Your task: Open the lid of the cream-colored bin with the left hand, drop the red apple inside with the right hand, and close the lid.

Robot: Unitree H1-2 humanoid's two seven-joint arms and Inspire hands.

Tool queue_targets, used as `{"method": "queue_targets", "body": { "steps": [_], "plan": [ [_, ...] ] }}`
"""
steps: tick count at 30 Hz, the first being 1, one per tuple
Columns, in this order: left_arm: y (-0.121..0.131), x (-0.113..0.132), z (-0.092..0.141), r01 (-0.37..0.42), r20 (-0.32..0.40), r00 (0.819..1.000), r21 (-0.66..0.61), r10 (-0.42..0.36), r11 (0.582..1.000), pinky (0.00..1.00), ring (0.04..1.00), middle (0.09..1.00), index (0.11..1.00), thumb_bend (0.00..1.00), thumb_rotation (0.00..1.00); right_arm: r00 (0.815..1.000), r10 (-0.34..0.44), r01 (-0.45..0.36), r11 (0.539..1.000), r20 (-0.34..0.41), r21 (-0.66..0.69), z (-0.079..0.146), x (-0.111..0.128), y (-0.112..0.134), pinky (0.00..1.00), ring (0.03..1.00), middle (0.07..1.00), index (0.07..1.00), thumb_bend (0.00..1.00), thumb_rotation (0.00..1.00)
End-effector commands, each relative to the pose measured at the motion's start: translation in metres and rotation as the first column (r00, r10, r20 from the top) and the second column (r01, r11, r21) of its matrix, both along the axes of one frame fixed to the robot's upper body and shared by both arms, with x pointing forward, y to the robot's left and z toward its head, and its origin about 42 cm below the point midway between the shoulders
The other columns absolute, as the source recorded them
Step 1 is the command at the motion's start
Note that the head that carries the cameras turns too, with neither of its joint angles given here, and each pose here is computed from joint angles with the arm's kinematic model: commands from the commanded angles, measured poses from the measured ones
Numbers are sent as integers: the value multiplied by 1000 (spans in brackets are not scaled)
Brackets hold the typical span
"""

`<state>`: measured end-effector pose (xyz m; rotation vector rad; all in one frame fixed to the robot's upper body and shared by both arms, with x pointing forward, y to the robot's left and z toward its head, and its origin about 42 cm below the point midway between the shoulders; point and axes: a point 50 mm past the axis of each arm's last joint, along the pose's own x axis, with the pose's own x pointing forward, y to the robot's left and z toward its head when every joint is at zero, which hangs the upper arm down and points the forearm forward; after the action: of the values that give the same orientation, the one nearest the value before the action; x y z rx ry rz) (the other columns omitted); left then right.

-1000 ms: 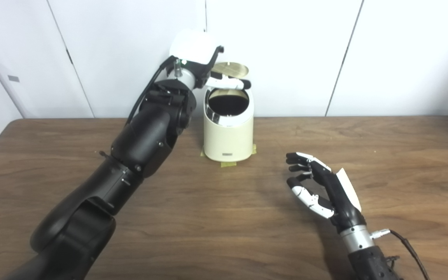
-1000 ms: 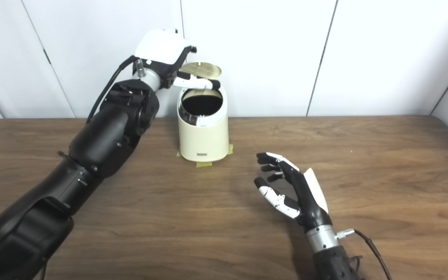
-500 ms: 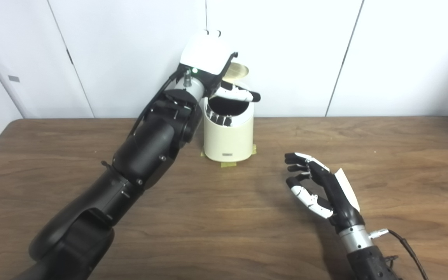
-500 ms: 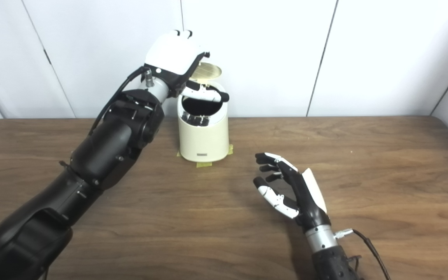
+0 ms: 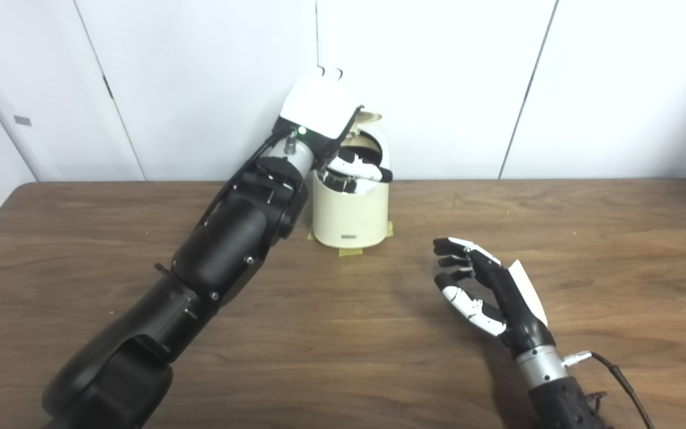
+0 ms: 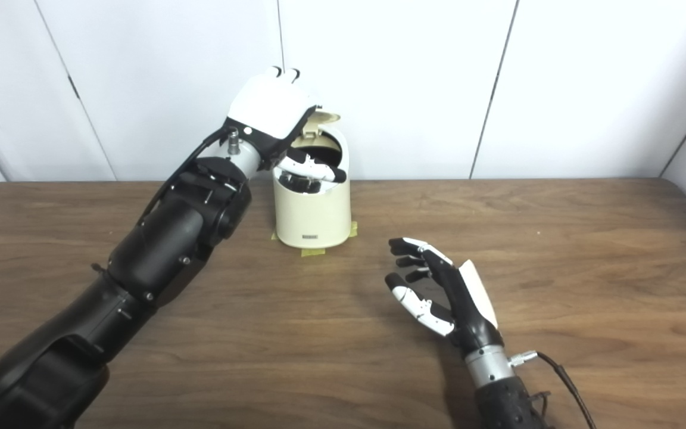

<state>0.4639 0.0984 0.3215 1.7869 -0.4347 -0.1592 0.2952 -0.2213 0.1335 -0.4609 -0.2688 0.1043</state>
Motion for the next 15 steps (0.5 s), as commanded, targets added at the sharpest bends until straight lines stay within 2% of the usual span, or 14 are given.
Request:
{"method": "queue_targets", "body": {
  "steps": [1,15],
  "plan": [
    [-2,-3,20,6,55,998,0,-6,1000,1000,984,845,816,948,916,998,12,-13,1000,67,11,17,6,2,603,719,758,756,206,598],
    [-6,-27,4,25,10,1000,1,-25,1000,1000,962,844,812,949,932,998,6,-7,1000,65,18,19,5,1,601,715,754,752,230,643]
  ]
}}
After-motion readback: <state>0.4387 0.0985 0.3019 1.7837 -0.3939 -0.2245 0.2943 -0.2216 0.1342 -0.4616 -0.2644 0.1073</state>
